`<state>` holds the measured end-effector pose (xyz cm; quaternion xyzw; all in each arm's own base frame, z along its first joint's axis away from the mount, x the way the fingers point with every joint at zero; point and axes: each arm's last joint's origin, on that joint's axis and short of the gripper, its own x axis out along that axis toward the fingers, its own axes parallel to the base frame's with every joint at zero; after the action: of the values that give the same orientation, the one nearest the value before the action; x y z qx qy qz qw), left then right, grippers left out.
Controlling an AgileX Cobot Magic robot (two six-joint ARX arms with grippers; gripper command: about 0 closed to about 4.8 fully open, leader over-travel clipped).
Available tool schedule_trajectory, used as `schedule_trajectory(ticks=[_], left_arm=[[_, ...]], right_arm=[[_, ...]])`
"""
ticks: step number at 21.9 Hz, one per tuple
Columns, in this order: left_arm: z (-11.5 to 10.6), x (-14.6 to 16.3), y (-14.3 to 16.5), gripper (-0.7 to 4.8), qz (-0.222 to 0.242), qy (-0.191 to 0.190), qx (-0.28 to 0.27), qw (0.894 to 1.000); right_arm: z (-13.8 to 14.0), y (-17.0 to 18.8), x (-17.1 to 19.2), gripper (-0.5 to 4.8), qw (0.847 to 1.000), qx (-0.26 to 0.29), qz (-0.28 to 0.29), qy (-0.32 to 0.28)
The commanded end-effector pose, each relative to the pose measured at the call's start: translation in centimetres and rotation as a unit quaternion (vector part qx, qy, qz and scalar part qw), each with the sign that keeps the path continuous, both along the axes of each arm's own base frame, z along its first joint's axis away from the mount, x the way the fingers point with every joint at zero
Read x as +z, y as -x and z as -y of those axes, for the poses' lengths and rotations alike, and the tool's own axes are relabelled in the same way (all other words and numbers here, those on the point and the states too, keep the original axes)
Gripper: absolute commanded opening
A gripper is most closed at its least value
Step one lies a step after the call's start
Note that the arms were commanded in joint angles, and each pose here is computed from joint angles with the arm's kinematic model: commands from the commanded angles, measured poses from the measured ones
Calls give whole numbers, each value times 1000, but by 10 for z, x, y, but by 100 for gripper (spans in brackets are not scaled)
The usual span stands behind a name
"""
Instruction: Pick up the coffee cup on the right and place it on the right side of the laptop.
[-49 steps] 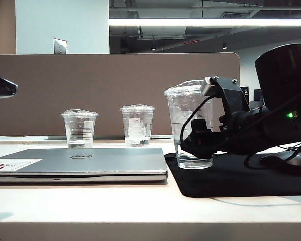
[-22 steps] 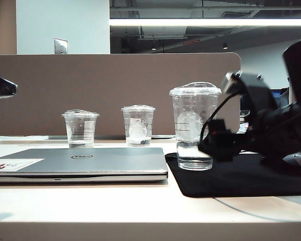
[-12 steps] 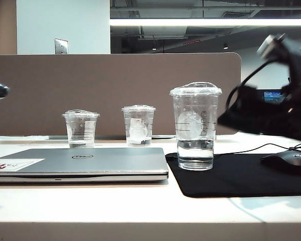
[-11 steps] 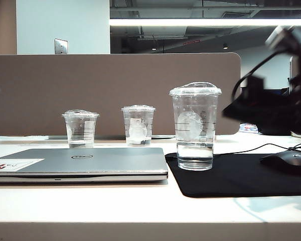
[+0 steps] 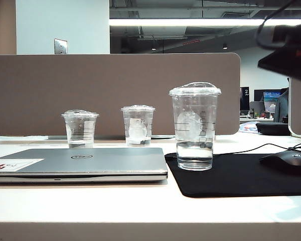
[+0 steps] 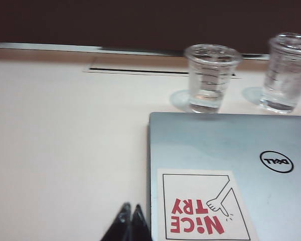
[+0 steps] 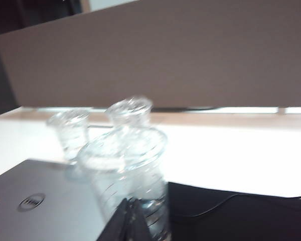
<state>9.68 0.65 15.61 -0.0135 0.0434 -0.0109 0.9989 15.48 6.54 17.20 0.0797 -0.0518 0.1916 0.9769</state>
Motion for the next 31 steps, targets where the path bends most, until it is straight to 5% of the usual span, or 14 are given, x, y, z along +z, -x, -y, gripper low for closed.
schedule_trajectory(ticks=[1,4,12,31], left_arm=[[1,2,0,-5,6,-2,-3,1000],[1,2,0,-5,6,-1,-6,1000],[9,2,0,-5,6,-1,-50,999],[9,2,0,-5,6,-1,-49,999]], right_arm=[[4,1,2,-7,999,-53,-5,-6],[7,1,1,-7,994,-107,-17,-7],[7,1,-1,-7,995,-99,-22,-3],[6,1,-2,-6,995,-99,-27,0]])
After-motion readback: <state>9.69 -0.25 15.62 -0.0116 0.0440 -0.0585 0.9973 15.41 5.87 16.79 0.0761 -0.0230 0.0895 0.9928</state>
